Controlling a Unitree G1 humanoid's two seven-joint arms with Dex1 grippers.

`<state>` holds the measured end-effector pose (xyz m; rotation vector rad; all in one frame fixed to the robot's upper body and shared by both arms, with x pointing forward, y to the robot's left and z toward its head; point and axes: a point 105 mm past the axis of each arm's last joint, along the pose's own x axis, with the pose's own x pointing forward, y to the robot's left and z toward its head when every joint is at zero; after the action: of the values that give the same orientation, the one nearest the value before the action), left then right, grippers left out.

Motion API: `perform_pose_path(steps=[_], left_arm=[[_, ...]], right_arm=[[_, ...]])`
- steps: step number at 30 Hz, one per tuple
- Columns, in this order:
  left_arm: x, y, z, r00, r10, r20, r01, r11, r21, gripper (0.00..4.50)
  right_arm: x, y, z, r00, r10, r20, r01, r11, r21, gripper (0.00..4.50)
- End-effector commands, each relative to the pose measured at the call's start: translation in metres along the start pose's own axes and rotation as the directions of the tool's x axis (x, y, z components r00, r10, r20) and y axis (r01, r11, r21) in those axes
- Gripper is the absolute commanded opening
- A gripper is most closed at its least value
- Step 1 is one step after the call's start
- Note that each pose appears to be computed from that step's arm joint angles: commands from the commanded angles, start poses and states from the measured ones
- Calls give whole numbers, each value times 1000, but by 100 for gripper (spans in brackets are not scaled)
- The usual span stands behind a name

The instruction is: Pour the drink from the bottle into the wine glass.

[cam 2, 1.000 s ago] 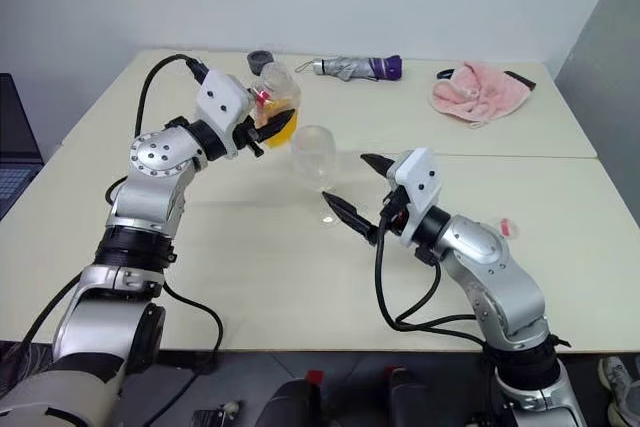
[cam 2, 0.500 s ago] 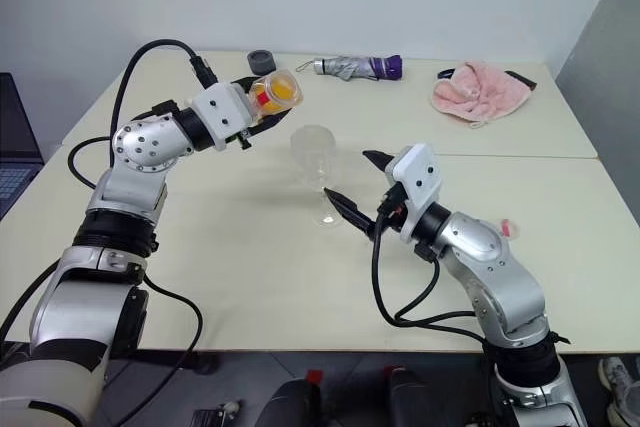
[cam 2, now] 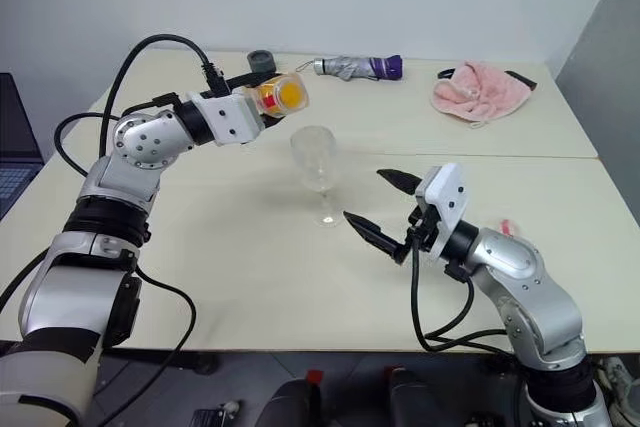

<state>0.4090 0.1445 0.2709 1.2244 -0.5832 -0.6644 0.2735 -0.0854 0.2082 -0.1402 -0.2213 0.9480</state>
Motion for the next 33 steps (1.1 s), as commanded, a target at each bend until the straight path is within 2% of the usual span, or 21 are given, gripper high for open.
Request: perform_pose_path(steps=[1, 16, 33], left_arm=[[-2, 26, 12, 998, 58, 40, -62, 993, 98, 178], [-1, 29, 13, 998, 43, 40, -52, 967, 249, 178], [7, 35, 20, 996, 65, 56, -79, 947, 311, 178]], right_arm=[[-8, -3, 17, 999, -21, 47, 22, 999, -42, 450], [-10, -1, 19, 999, -22, 44, 23, 999, -33, 450], [-8, 9, 17, 999, 7, 32, -7, 1000, -16, 450]])
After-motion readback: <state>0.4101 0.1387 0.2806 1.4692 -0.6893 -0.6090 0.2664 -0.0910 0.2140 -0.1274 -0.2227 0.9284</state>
